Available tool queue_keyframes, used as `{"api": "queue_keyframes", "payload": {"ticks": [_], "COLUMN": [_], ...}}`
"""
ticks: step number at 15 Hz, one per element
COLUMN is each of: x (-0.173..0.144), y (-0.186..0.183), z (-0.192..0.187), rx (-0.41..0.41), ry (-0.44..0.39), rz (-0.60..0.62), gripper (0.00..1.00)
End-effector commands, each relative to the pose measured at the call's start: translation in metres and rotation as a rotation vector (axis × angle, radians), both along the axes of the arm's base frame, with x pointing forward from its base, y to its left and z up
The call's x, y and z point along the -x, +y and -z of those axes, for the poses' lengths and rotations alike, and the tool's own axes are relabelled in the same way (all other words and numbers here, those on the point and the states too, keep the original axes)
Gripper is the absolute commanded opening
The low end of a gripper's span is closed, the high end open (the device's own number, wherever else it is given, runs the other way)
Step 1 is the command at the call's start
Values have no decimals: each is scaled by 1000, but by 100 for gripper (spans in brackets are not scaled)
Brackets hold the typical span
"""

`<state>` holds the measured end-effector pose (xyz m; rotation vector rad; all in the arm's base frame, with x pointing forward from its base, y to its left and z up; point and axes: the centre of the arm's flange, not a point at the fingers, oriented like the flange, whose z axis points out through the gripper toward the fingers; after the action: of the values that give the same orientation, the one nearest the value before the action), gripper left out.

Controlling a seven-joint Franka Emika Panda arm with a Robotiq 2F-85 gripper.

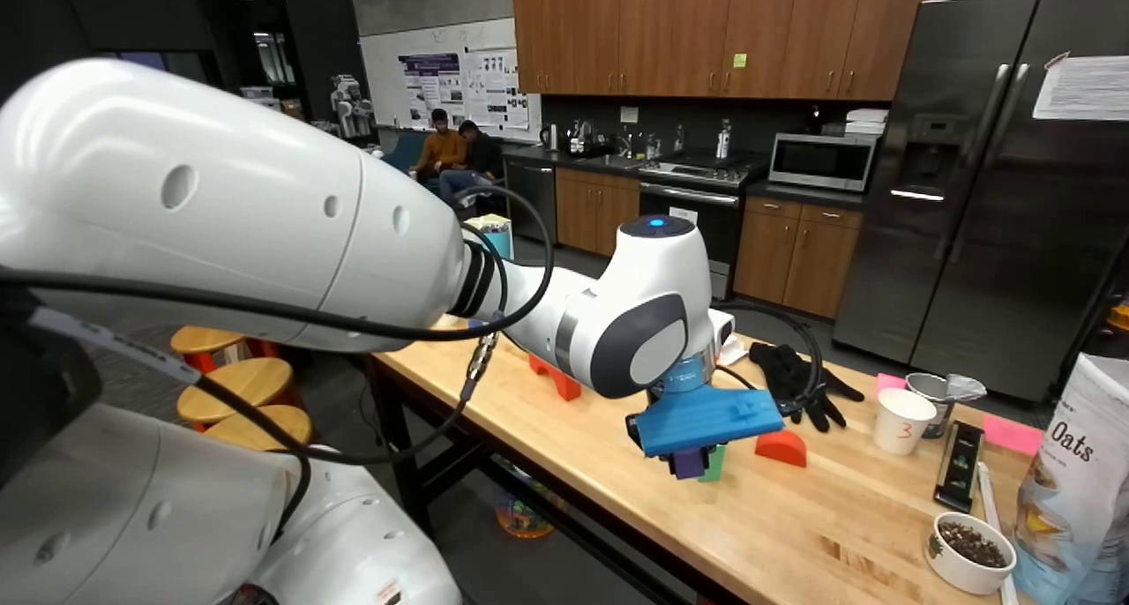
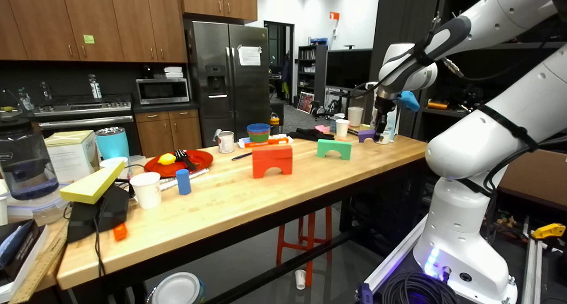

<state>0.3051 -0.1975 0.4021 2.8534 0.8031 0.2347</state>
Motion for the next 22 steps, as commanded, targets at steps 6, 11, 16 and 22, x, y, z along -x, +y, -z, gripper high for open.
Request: {"api": "queue_keyframes", "payload": {"ticks": [6,11,16,22], "x": [6,11,9,8], "y": [-50,-64,-73,-76], "z": [6,3,6,5], "rx": [-127,-187,-300,-356], "ry": [-92,-126,-124,-74], "rz": [33,17,-43,-24], "gripper": [16,16,16,16]}}
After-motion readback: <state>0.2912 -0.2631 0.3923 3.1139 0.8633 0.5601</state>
